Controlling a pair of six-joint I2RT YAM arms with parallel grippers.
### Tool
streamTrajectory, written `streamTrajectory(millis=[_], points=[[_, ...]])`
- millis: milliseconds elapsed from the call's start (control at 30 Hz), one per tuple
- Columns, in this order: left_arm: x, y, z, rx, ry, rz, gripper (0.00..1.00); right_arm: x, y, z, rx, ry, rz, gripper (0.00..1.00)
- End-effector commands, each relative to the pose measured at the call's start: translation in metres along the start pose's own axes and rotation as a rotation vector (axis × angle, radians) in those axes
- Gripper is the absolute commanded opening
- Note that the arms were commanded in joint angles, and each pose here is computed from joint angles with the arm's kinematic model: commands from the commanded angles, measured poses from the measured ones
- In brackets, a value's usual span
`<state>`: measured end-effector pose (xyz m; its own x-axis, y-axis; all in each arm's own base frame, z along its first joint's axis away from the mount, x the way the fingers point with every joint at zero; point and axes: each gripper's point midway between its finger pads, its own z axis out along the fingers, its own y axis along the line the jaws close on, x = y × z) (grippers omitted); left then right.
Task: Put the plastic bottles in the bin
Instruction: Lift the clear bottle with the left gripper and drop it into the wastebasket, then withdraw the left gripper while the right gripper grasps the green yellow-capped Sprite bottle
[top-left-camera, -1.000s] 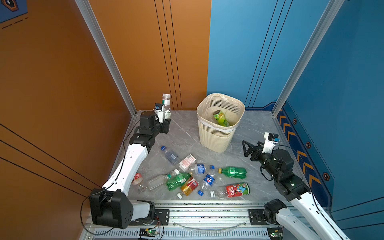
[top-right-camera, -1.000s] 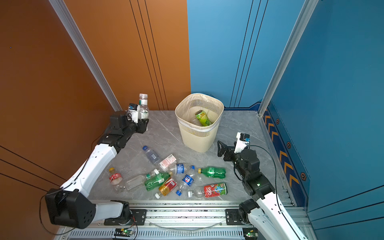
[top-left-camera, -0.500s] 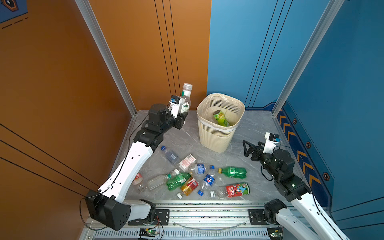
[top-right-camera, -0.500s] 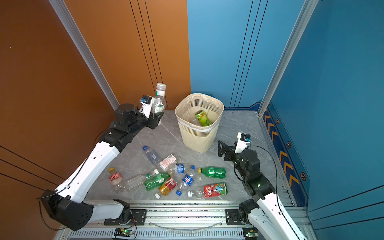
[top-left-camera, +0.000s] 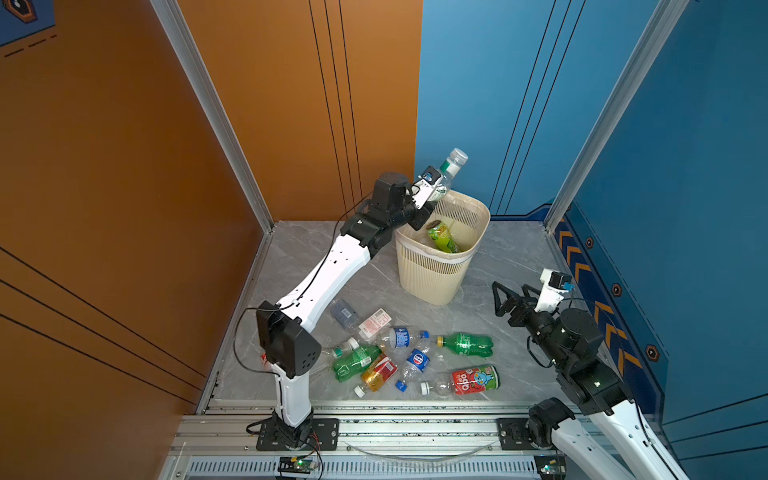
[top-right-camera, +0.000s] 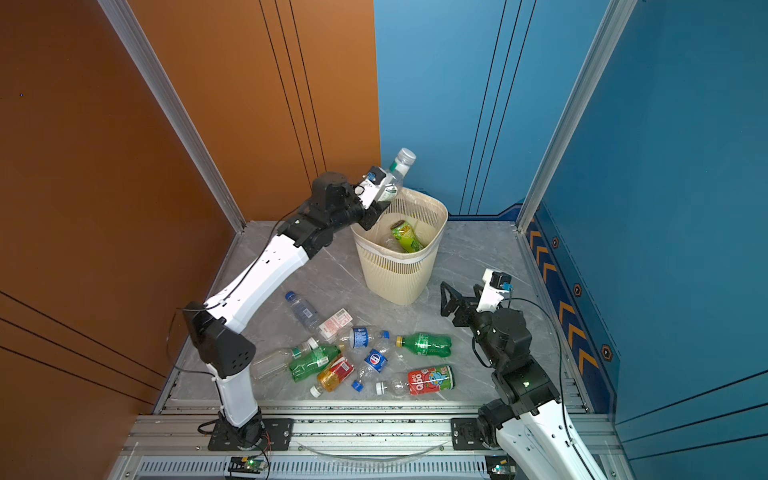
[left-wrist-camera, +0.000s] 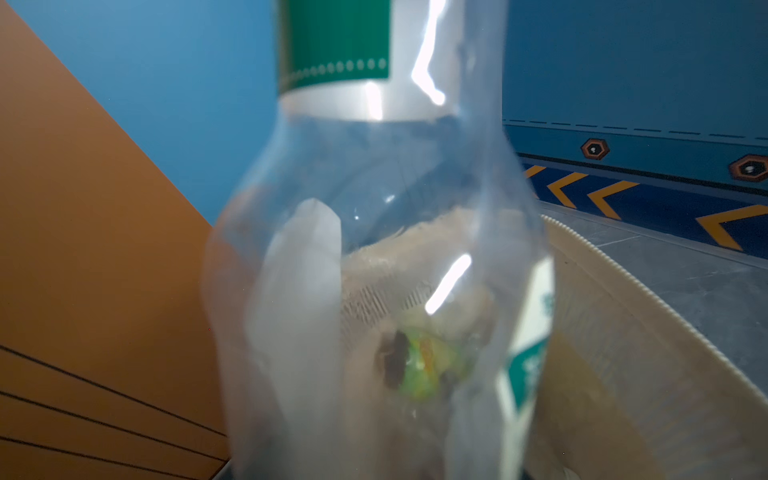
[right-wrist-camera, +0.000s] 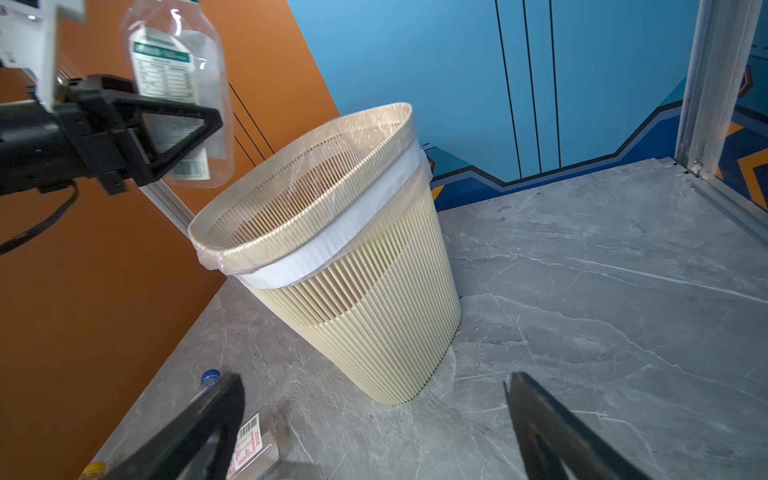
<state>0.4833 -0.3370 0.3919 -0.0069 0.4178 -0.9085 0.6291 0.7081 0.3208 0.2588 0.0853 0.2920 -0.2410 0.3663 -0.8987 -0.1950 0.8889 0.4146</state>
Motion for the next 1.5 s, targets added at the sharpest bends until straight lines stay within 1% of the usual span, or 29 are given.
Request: streamTrajectory(millis=[0, 133, 300, 367, 400, 433, 500, 533, 667, 767, 867, 1000, 1067, 1133, 1167, 1233, 1300, 1333, 1367, 1467], points=[[0.0, 0.004, 0.01, -0.032, 0.053, 0.065, 0.42, 0.005, -0.011, -0.004, 0.048, 0.008, 0.005, 1.0], [0.012, -0.004, 0.025, -0.029, 0.101, 0.101, 0.42, 0.008, -0.013, -0.006, 0.051, 0.01, 0.008, 1.0], [0.02, -0.006, 0.029, -0.045, 0.128, 0.123, 0.43, 0.01, -0.015, -0.005, 0.055, 0.014, 0.009, 1.0], [0.024, -0.005, 0.029, -0.049, 0.139, 0.128, 0.45, 0.011, -0.015, -0.004, 0.053, 0.018, 0.009, 1.0], [0.025, -0.005, 0.028, -0.05, 0.142, 0.128, 0.49, 0.011, -0.014, -0.003, 0.052, 0.02, 0.009, 1.0], [0.026, -0.006, 0.027, -0.049, 0.147, 0.128, 0.6, 0.012, -0.014, -0.002, 0.051, 0.023, 0.008, 1.0], [0.028, -0.005, 0.025, -0.056, 0.156, 0.12, 0.88, 0.012, -0.014, -0.001, 0.048, 0.026, 0.008, 1.0], [0.028, -0.005, 0.022, -0.057, 0.156, 0.113, 0.99, 0.012, -0.014, -0.001, 0.05, 0.026, 0.009, 1.0], [0.014, -0.006, 0.003, -0.043, 0.126, 0.074, 0.98, 0.011, -0.014, -0.001, 0.055, 0.022, 0.01, 1.0], [-0.005, -0.007, -0.018, -0.033, 0.059, 0.022, 0.98, 0.012, -0.014, 0.0, 0.055, 0.03, 0.01, 1.0], [-0.033, -0.002, -0.049, -0.055, -0.068, -0.043, 0.98, 0.015, -0.015, 0.002, 0.056, 0.043, 0.014, 1.0], [-0.063, 0.016, -0.108, -0.118, -0.248, -0.167, 0.98, 0.017, -0.015, 0.004, 0.065, 0.066, 0.008, 1.0], [-0.047, 0.02, -0.13, -0.149, -0.248, -0.238, 0.98, 0.019, -0.015, 0.006, 0.063, 0.085, 0.005, 1.0], [-0.007, 0.018, -0.148, -0.195, -0.207, -0.312, 0.98, 0.025, -0.014, 0.007, 0.059, 0.109, 0.006, 1.0], [0.015, 0.016, -0.156, -0.217, -0.185, -0.358, 0.98, 0.027, -0.014, 0.008, 0.059, 0.12, 0.004, 1.0], [0.071, 0.007, -0.173, -0.258, -0.133, -0.442, 0.98, 0.034, -0.015, 0.008, 0.063, 0.157, -0.002, 1.0], [0.134, -0.002, -0.185, -0.309, -0.043, -0.525, 0.98, 0.041, -0.019, 0.007, 0.079, 0.196, -0.012, 1.0], [0.154, -0.002, -0.197, -0.335, -0.024, -0.565, 0.98, 0.045, -0.02, 0.007, 0.087, 0.218, -0.019, 1.0], [0.172, -0.004, -0.206, -0.353, -0.002, -0.601, 0.98, 0.049, -0.021, 0.006, 0.089, 0.24, -0.024, 1.0], [0.204, -0.001, -0.228, -0.41, 0.016, -0.664, 0.98, 0.063, -0.021, 0.006, 0.088, 0.319, -0.042, 1.0]])
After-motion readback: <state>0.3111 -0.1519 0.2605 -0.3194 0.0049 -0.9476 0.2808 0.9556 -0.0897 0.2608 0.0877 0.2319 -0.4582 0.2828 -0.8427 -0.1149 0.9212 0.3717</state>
